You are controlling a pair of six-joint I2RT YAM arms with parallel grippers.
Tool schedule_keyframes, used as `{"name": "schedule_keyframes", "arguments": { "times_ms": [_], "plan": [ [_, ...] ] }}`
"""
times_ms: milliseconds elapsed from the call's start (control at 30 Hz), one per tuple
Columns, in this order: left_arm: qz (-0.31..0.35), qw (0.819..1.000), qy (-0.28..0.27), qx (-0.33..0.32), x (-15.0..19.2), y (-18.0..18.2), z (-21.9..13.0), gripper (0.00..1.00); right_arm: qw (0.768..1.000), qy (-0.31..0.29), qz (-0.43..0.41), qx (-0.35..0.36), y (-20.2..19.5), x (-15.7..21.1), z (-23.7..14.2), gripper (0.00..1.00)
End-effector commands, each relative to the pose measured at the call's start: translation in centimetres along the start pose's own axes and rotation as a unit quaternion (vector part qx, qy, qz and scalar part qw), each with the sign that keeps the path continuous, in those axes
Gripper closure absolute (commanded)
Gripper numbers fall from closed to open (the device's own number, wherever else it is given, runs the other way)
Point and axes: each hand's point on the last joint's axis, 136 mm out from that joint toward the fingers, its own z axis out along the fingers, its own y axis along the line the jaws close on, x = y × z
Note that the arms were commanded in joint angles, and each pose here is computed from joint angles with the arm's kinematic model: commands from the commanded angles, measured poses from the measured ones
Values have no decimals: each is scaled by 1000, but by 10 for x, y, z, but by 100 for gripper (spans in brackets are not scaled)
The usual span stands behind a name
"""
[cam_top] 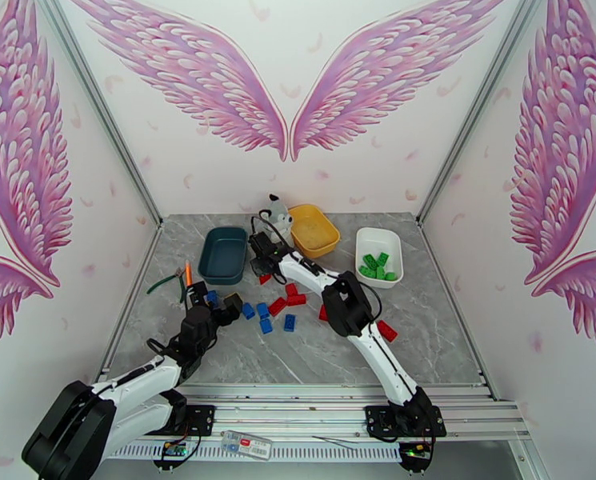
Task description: Sort the legos into containers by color
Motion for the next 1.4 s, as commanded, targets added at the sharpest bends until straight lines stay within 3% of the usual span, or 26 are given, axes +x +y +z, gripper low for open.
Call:
{"name": "schedule_keyframes", "arguments": {
  "times_ms": [0,200,367,500,700,1033,1167,1367],
  "plan": [
    [5,999,-10,39,-16,-27,8,1,998,-48,23,-39,13,-27,-40,72],
    [27,997,3,78,-13,-66,26,1,995,-82,33,-43,6,-29,-86,74],
    [40,993,3,107,-9,-100,38,1,994,-94,52,19,-31,-20,-120,75],
    [49,991,4,126,-3,-122,46,1,989,-87,94,76,-85,1,-138,77],
    [72,980,49,180,23,-174,73,1,969,-103,191,121,-169,39,-173,78],
    [124,950,123,259,95,-272,102,1,910,-122,341,204,-296,90,-226,76],
    [136,946,129,263,107,-282,101,1,897,-104,366,226,-324,98,-223,73],
    [151,955,98,236,87,-265,88,1,890,-88,375,245,-351,98,-220,63]
  ]
}}
